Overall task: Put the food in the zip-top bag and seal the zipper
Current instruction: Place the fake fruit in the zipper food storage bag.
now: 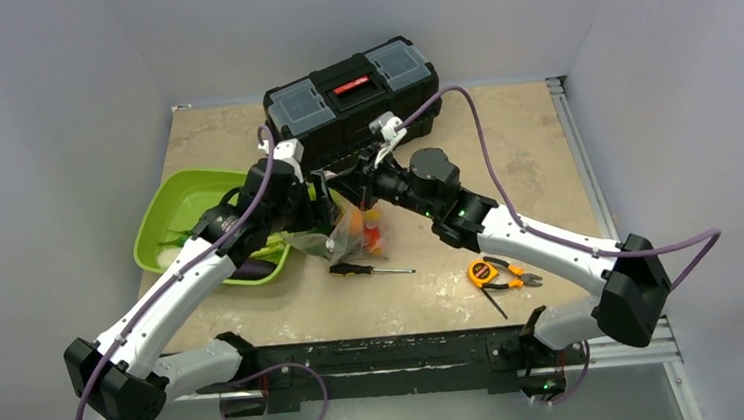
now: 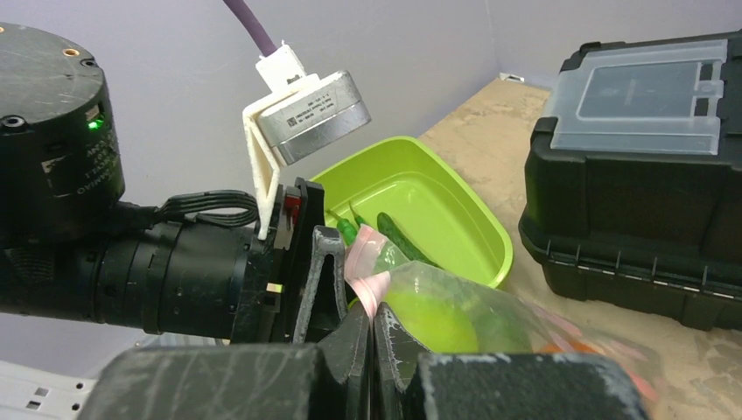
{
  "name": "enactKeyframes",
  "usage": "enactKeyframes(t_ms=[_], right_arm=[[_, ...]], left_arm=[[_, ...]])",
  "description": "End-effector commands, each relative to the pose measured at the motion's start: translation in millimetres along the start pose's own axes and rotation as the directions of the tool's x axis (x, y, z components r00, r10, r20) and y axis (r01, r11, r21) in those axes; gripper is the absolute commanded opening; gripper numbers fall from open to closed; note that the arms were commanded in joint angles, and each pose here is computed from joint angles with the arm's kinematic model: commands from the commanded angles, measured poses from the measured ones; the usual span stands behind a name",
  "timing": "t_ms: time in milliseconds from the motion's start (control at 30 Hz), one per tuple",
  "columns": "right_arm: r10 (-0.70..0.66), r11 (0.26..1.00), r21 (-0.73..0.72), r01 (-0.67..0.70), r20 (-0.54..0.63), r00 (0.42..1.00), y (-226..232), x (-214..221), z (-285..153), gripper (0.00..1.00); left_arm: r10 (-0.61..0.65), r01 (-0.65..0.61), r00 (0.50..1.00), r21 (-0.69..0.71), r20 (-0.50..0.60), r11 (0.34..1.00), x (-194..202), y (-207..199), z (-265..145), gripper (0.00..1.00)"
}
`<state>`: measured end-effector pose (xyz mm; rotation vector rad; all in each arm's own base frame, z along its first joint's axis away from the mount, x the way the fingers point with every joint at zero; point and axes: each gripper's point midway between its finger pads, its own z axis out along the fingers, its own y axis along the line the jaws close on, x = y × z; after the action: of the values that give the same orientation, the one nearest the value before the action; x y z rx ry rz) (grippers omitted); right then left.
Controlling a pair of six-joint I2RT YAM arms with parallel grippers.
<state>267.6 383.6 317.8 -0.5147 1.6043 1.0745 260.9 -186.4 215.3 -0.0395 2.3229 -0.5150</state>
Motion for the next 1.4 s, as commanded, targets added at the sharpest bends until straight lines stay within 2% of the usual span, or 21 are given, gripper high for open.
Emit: enactKeyframes(t_ms=[0, 67, 100, 267, 333, 400, 533, 633, 800, 933, 967, 1033, 1100, 1167, 1233, 1300, 1367], right_arm=[[-0.006, 0.997, -0.078, 0.018, 0.153, 0.988, 28, -51, -14, 0.00], [-0.012, 0.998, -0.064, 0.022, 0.153, 0.988, 25, -51, -15, 0.00], [-0.014, 0.998, -0.058, 0.023, 0.152, 0.988, 24, -51, -14, 0.00], [-0.021, 0.999, -0.042, 0.027, 0.145, 0.989, 19, -49, -13, 0.00], [-0.022, 0.999, -0.046, 0.029, 0.140, 0.990, 20, -48, -12, 0.00], [-0.022, 0.998, -0.049, 0.028, 0.133, 0.991, 20, -46, -11, 0.00], [-0.021, 0.998, -0.055, 0.028, 0.130, 0.991, 21, -47, -11, 0.00], [-0.024, 0.998, -0.053, 0.031, 0.129, 0.991, 21, -47, -11, 0.00], [-0.033, 0.999, -0.024, 0.036, 0.125, 0.992, 16, -46, -14, 0.00], [-0.040, 0.999, -0.008, 0.042, 0.117, 0.992, 12, -43, -14, 0.00], [-0.042, 0.999, -0.007, 0.043, 0.115, 0.992, 12, -42, -14, 0.00], [-0.045, 0.999, -0.004, 0.046, 0.110, 0.993, 11, -40, -12, 0.00], [-0.051, 0.999, 0.002, 0.051, 0.108, 0.993, 10, -41, -11, 0.00], [-0.060, 0.998, 0.009, 0.059, 0.106, 0.993, 8, -41, -10, 0.00], [-0.069, 0.998, 0.015, 0.068, 0.107, 0.992, 8, -42, -10, 0.00], [-0.074, 0.997, 0.020, 0.073, 0.103, 0.992, 6, -41, -10, 0.00], [-0.076, 0.997, 0.025, 0.074, 0.097, 0.992, 5, -40, -10, 0.00]], left_arm=[[0.029, -0.030, 0.999, 0.048, 0.035, 0.998, -7, -7, -11, 0.44], [0.051, -0.055, 0.998, 0.084, 0.048, 0.995, -8, -11, -22, 0.65], [0.061, -0.067, 0.996, 0.108, 0.058, 0.992, -10, -14, -30, 0.70], [0.123, -0.134, 0.990, 0.236, 0.062, 0.962, -12, -35, -64, 0.79], [0.149, -0.155, 0.988, 0.276, 0.045, 0.948, -8, -41, -69, 0.87], [0.163, -0.154, 0.987, 0.263, -0.014, 0.952, -1, -38, -71, 0.92], [0.152, -0.139, 0.987, 0.223, -0.042, 0.965, 2, -32, -62, 0.95], [0.134, -0.120, 0.989, 0.203, -0.057, 0.972, 3, -30, -56, 0.94], [0.156, -0.164, 0.986, 0.262, 0.053, 0.951, -7, -36, -72, 0.76], [0.172, -0.192, 0.975, 0.143, 0.138, 0.971, -14, -8, -87, 0.58], [0.176, -0.192, 0.974, 0.105, 0.145, 0.976, -13, 1, -88, 0.52], [0.177, -0.185, 0.976, 0.054, 0.127, 0.981, -8, 13, -85, 0.47], [0.161, -0.165, 0.983, 0.039, 0.090, 0.985, 0, 18, -79, 0.48], [0.145, -0.149, 0.988, 0.066, 0.050, 0.987, 10, 14, -71, 0.61], [0.122, -0.122, 0.992, 0.108, 0.009, 0.987, 22, 8, -61, 0.67], [0.094, -0.089, 0.995, 0.160, -0.024, 0.983, 32, 0, -53, 0.67], [0.072, -0.060, 0.996, 0.207, -0.051, 0.976, 40, -8, -46, 0.60]])
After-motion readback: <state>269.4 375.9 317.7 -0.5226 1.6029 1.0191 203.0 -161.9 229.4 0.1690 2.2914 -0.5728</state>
